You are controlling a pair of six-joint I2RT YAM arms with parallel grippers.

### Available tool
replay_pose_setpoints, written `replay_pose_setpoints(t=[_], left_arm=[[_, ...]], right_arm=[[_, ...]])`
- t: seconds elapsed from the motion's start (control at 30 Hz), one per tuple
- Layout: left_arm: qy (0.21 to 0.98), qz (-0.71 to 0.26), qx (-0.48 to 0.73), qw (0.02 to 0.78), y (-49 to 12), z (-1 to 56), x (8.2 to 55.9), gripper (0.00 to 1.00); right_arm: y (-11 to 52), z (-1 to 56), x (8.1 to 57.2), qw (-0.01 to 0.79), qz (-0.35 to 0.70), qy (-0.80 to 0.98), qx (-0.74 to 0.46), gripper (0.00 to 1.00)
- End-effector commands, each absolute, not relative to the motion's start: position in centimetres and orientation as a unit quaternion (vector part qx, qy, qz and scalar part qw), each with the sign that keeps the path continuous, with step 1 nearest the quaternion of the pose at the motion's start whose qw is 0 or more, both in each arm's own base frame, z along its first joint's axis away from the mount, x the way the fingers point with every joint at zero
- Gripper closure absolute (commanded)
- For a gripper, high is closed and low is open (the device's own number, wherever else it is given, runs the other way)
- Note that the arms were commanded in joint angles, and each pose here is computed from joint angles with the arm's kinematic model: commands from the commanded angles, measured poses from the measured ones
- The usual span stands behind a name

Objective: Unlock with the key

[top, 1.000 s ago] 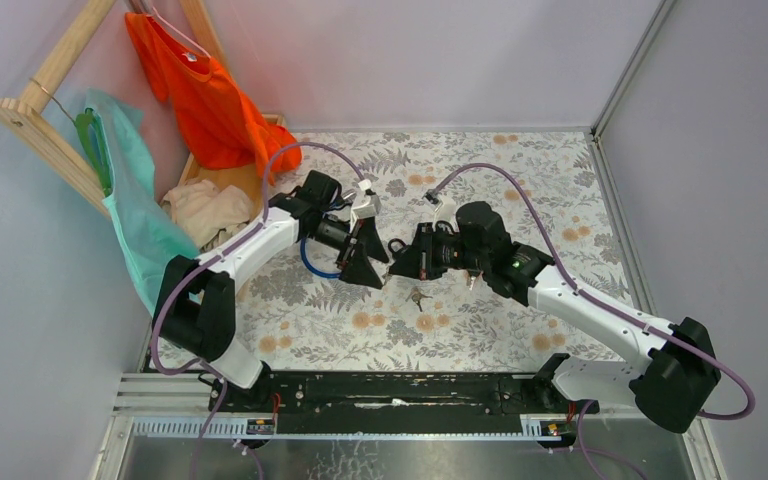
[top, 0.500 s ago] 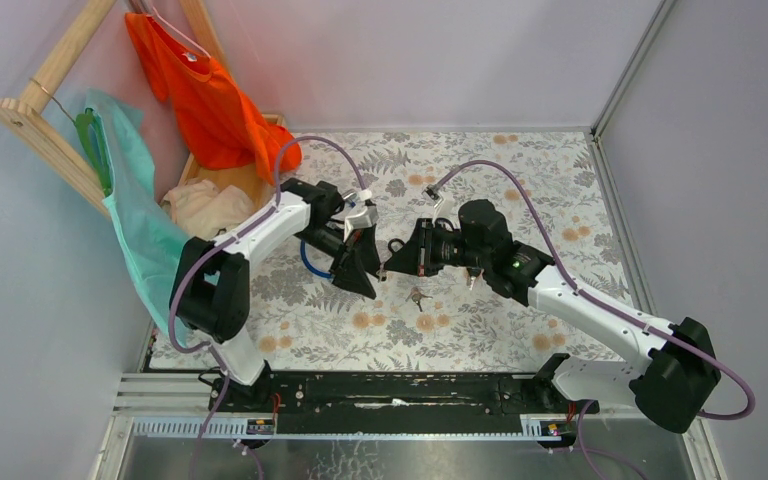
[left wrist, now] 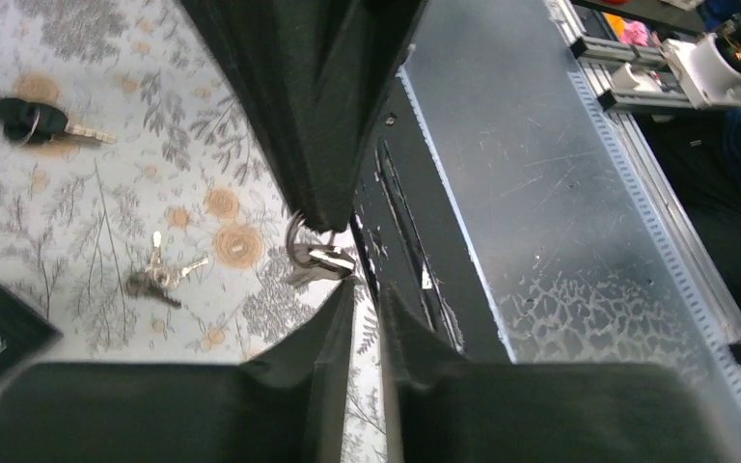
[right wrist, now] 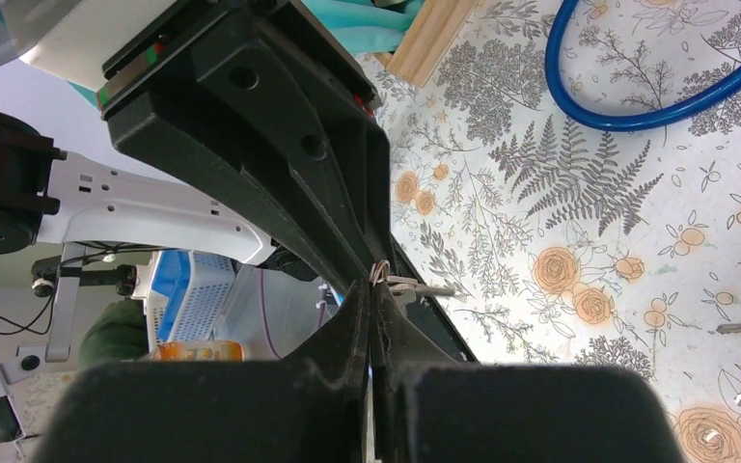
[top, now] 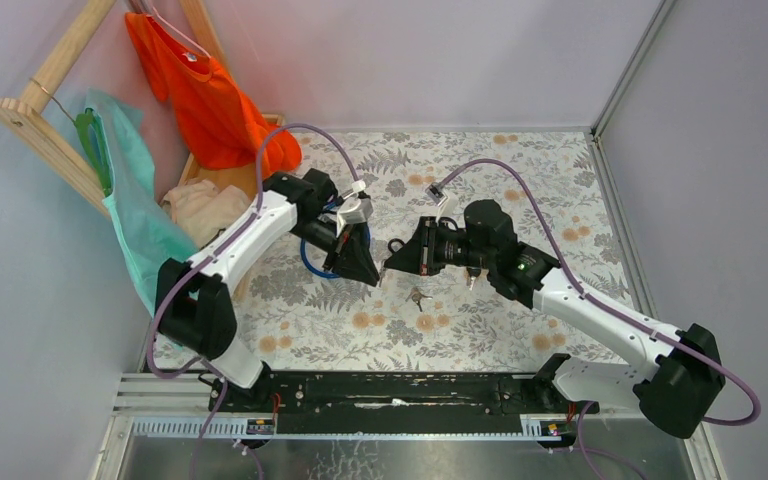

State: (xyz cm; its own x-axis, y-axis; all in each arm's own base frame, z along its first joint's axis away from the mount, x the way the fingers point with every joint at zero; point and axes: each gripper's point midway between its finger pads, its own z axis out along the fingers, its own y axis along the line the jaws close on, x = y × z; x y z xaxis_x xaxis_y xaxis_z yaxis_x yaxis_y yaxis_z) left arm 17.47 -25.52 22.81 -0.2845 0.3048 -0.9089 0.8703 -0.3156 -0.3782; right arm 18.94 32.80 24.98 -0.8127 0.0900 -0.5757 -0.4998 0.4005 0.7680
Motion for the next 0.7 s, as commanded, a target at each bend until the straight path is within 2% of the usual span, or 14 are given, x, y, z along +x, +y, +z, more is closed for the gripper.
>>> replay_pose_setpoints(t=[0.0,0.03,0.07,0.13,0.2,0.23,0.3,0.33,0.5,0.6,0.67], left_arm=[[0.587,-0.541,0.546,0.253,-25.4,22.9,19.2,0.87],[0.616,-0.52,0.53,0.263,-25.5,22.8,20.2,0.96],[0.64,-0.497,0.518,0.275,-25.5,22.5,21.3,1.0],[0.679,-0.471,0.494,0.271,-25.4,22.4,22.7,1.0],[0.7,-0.458,0.476,0.27,-25.1,22.2,23.0,0.89],[0.698,-0.461,0.478,0.27,-25.0,22.2,22.4,0.8],[0.687,-0.467,0.489,0.268,-24.7,22.3,21.0,0.43],[0.687,-0.466,0.491,0.266,-24.6,22.4,20.6,0.35],[0.709,-0.413,0.495,0.286,-23.5,23.3,20.9,0.31],[0.689,-0.361,0.522,0.35,-22.7,25.0,21.5,0.22],[0.671,-0.34,0.529,0.393,-22.7,26.0,21.7,0.21]], right_arm=[[33.3,28.1,18.2,0.294,0.57,0.754,-0.146,1.0],[33.3,28.2,18.2,0.294,0.572,0.751,-0.147,1.0],[33.3,28.4,18.2,0.294,0.574,0.751,-0.146,1.0],[33.3,28.7,18.2,0.295,0.577,0.748,-0.145,1.0],[33.3,29.1,18.1,0.297,0.579,0.746,-0.145,1.0],[33.3,29.3,18.3,0.299,0.577,0.747,-0.141,1.0],[33.2,29.6,18.8,0.306,0.571,0.751,-0.13,1.0],[33.2,29.8,19.0,0.308,0.569,0.752,-0.123,1.0],[33.7,31.1,20.2,0.306,0.572,0.756,-0.085,1.0],[34.0,32.3,20.4,0.308,0.583,0.748,-0.078,1.0],[33.9,32.8,20.6,0.314,0.587,0.743,-0.071,1.0]])
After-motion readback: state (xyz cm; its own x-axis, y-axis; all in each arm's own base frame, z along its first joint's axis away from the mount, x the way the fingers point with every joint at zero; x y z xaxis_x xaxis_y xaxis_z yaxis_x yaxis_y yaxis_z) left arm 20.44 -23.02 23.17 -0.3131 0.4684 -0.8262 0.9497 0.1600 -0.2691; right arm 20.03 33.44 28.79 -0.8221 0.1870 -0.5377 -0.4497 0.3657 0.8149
